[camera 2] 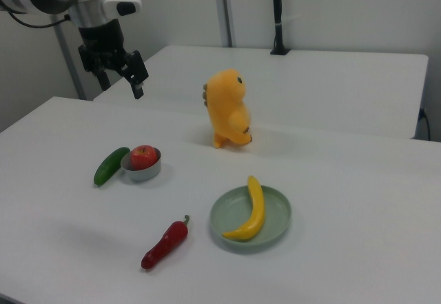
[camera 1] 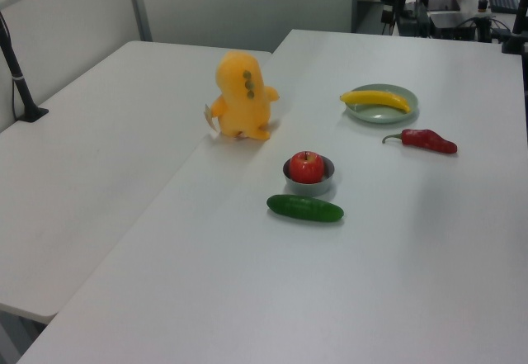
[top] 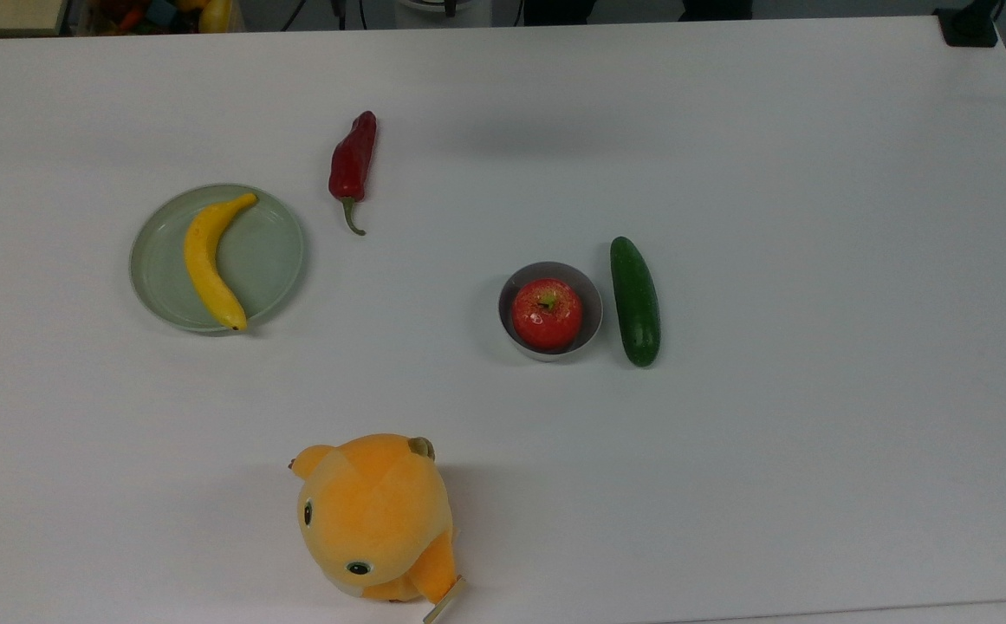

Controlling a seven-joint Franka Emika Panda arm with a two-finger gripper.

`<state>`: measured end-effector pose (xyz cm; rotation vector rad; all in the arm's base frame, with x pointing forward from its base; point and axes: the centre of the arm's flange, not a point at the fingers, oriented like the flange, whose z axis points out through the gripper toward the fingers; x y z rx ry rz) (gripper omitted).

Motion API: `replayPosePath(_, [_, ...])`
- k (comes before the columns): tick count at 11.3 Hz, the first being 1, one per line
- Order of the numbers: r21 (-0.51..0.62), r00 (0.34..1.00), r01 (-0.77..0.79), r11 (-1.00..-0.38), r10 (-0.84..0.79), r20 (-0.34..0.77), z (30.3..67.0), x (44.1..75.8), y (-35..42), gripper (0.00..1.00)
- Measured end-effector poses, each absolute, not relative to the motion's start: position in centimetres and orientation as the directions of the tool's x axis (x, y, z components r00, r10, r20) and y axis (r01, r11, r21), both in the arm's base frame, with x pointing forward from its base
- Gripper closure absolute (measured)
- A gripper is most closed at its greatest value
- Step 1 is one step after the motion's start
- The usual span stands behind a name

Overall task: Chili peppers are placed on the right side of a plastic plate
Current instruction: 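Move the gripper from rest toward the red chili pepper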

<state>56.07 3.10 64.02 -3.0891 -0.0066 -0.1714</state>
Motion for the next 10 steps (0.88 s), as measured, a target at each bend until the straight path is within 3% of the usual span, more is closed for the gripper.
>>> replayPosePath(10, [-0.048, 0.994, 0.012, -0.999, 0.007, 0.109, 64.34, 55.81, 3.24, 0.0])
